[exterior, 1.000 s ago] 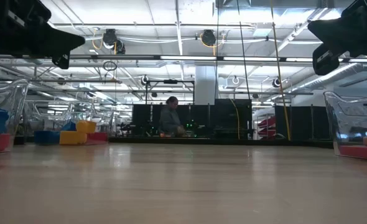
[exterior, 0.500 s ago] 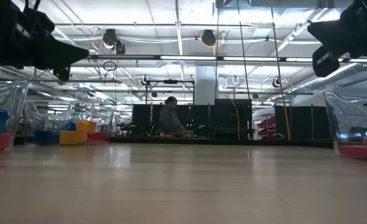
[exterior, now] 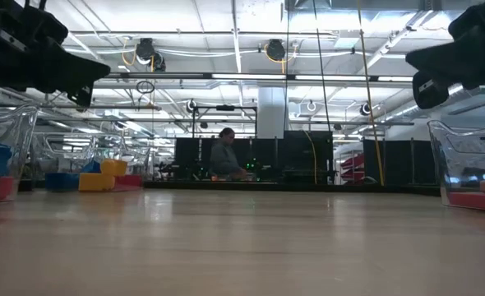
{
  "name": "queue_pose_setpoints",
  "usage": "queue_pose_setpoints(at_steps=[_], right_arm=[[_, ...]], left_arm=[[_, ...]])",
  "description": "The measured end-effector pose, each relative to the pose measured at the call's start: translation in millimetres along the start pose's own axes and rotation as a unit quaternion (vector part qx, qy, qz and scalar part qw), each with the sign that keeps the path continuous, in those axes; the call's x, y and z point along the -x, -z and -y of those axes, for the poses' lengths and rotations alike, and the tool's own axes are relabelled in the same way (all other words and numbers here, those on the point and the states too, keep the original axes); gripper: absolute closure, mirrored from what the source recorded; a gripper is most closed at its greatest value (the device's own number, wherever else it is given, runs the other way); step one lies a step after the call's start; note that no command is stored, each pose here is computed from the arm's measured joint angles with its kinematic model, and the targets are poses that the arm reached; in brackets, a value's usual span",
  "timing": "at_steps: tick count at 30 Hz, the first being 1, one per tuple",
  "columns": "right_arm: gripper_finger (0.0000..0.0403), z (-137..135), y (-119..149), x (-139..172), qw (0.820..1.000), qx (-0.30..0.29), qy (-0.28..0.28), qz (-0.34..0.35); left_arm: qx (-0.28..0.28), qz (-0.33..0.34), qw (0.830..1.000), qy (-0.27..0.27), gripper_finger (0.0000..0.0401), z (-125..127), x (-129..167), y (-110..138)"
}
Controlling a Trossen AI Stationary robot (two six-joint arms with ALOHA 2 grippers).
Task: Sort blocks by size
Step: Return to Home Position
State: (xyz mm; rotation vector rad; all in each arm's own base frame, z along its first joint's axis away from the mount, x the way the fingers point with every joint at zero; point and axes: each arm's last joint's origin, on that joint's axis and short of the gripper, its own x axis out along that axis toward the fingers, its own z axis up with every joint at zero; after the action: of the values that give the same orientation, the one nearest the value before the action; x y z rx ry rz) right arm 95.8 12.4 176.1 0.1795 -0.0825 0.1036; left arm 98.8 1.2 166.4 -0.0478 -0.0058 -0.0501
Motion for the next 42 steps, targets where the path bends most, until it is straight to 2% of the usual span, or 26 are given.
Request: queue_pose_setpoints(at_steps=[4, 42], right_arm=[[0.0403, 0.8, 4.2, 0.1, 1.0, 0.009, 0.005, -0.021], [0.0403, 1.0, 4.7, 0.1, 1.0, 0.009, 0.006, -0.024]], left_arm=[[-0.003, -0.002, 1.0, -0.009, 0.0399, -0.5, 0.0, 0.4], [-0.001, -0.003, 1.0, -0.011, 0.0399, -0.8, -0.1, 1.0]])
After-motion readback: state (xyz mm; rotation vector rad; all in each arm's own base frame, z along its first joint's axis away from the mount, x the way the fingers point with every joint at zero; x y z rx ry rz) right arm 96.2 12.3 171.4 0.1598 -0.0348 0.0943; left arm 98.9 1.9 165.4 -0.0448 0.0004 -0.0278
